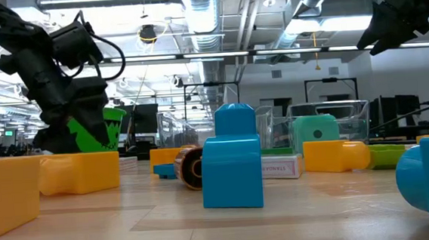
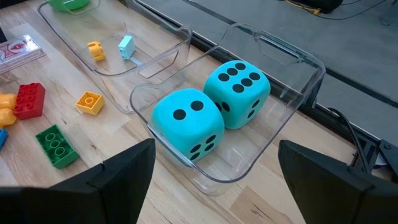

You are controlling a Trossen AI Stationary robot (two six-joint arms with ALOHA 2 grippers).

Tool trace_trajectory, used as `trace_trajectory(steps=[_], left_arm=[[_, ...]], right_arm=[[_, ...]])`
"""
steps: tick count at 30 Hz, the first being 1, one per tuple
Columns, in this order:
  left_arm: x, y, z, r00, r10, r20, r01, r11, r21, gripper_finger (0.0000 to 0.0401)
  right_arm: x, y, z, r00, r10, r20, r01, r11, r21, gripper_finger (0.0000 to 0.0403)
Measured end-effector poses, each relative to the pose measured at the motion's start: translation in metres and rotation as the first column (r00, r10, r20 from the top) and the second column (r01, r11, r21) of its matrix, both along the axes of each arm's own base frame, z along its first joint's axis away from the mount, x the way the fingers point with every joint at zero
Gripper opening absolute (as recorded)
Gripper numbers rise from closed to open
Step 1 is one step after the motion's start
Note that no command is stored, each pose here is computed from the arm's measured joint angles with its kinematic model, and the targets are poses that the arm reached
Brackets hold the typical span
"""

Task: Pick & Place Toys
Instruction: Put the red deck of cards into the white bin

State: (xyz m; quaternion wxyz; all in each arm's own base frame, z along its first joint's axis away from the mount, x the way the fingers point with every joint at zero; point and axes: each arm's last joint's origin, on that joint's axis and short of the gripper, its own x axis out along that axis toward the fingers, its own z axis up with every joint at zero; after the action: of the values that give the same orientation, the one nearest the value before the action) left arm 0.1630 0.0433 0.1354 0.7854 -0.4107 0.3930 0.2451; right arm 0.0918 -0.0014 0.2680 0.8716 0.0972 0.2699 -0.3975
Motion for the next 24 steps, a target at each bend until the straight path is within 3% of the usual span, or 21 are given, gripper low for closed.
trace_trajectory(steps=[18, 24], left_arm=[[0.0, 0.019, 0.012, 0.986, 0.053, 0.156, -0.046, 0.998, -0.046, 0.04], [0.0, 0.02, 0.01, 0.988, 0.055, 0.147, -0.045, 0.997, -0.068, 0.04]], right_arm=[[0.0, 0.0, 0.0, 1.0, 0.001, -0.001, -0.001, 1.0, 0.001, 0.0331], [0.0, 0.0, 0.0, 1.0, 0.001, -0.001, -0.001, 1.0, 0.001, 0.0331]])
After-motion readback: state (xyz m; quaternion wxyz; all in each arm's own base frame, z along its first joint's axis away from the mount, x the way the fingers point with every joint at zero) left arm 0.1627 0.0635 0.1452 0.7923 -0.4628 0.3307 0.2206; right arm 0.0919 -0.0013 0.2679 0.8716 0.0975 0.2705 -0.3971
